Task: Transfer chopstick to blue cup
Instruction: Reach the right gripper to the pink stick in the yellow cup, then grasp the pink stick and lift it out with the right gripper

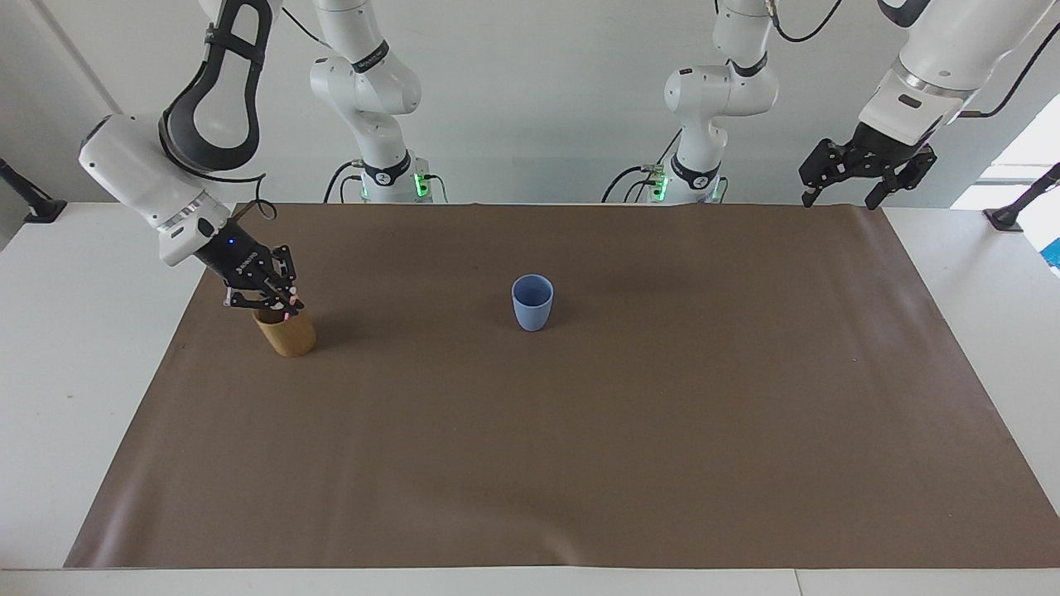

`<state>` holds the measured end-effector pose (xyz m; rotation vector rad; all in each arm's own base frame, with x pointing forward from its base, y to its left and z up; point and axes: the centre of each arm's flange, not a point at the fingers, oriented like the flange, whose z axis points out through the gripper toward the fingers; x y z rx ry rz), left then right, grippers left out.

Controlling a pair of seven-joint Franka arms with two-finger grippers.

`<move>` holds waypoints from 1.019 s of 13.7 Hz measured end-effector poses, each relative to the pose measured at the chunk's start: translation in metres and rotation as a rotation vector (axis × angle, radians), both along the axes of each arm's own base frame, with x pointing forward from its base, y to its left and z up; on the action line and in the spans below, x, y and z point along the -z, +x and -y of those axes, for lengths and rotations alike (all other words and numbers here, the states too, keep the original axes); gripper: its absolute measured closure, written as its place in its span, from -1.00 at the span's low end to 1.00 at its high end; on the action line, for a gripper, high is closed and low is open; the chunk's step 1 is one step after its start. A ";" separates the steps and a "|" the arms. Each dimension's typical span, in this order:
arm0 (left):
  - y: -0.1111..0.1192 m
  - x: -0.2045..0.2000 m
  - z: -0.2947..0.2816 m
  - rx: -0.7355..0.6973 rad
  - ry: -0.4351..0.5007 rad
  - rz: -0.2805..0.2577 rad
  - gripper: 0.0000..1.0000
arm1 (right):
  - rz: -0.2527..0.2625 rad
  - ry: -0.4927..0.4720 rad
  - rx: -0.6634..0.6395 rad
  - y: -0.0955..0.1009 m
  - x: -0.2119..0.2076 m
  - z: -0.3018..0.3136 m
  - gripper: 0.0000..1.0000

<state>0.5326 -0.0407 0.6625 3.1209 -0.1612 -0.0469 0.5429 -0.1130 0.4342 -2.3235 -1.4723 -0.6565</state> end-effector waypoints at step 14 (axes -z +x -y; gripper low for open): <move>0.000 0.000 0.000 0.000 0.000 0.000 -1.00 | -0.133 -0.106 0.184 0.024 -0.089 -0.012 0.80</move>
